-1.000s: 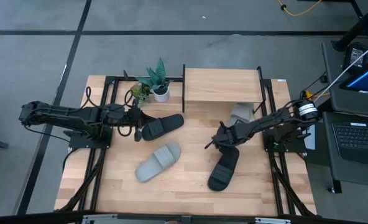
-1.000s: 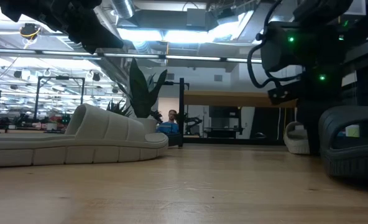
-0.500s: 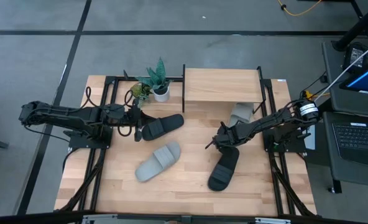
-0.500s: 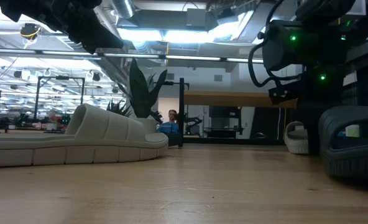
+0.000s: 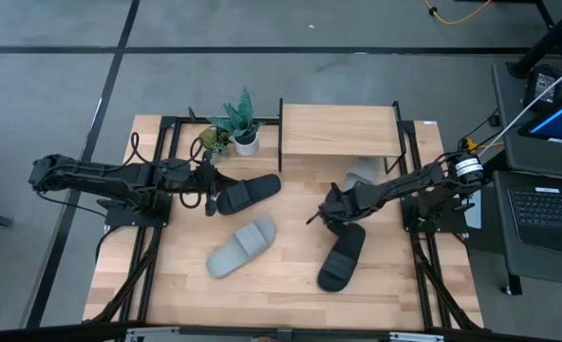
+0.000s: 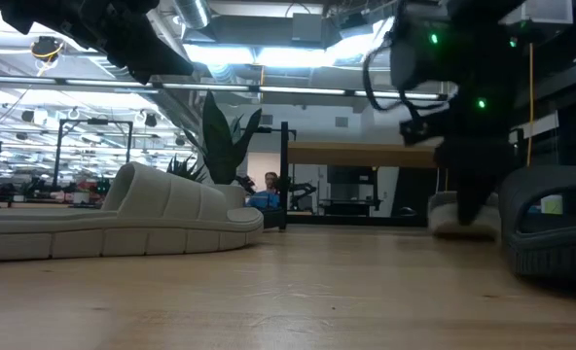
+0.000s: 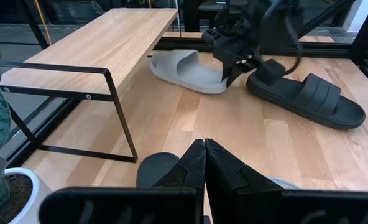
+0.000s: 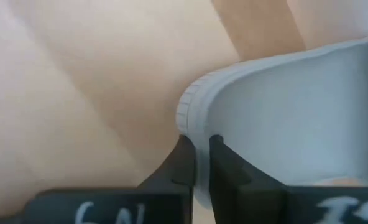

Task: Pick and place slides into the shelf
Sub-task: Put the right gray slipper on the shelf

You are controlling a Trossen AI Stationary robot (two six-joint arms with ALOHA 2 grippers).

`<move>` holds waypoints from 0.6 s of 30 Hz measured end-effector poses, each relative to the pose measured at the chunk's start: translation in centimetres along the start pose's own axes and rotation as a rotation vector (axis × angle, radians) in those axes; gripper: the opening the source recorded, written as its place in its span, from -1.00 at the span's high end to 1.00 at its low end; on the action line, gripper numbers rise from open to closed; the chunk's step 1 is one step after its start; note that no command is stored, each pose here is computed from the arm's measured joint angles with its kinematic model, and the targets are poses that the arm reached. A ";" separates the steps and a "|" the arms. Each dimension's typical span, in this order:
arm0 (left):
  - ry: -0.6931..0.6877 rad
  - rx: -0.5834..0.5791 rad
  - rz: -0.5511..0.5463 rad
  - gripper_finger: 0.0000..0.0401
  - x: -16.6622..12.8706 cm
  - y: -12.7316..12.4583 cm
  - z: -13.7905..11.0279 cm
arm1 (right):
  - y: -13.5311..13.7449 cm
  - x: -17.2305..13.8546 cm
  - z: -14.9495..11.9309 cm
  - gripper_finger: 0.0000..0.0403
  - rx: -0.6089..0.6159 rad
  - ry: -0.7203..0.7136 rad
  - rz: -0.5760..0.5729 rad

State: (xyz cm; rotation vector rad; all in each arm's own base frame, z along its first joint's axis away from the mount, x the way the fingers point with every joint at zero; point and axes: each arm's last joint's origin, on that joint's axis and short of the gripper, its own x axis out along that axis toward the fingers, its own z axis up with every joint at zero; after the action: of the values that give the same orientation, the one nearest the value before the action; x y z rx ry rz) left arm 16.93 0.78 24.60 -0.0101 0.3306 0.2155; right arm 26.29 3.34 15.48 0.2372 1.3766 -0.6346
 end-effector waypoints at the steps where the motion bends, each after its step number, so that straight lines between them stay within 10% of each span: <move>1: 0.000 0.000 0.000 1.00 0.0 0.0 0.0 | 0.1 -0.3 0.2 0.88 -0.009 -0.007 0.009; 18: 0.000 0.000 0.000 1.00 0.0 0.0 0.0 | 3.2 -7.9 3.1 0.89 -0.187 -0.102 0.223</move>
State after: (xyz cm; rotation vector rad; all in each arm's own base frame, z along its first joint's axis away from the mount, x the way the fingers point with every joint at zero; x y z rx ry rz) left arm 16.92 0.78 24.60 -0.0097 0.3307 0.2152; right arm 30.16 6.53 23.06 0.2019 1.2801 -0.3261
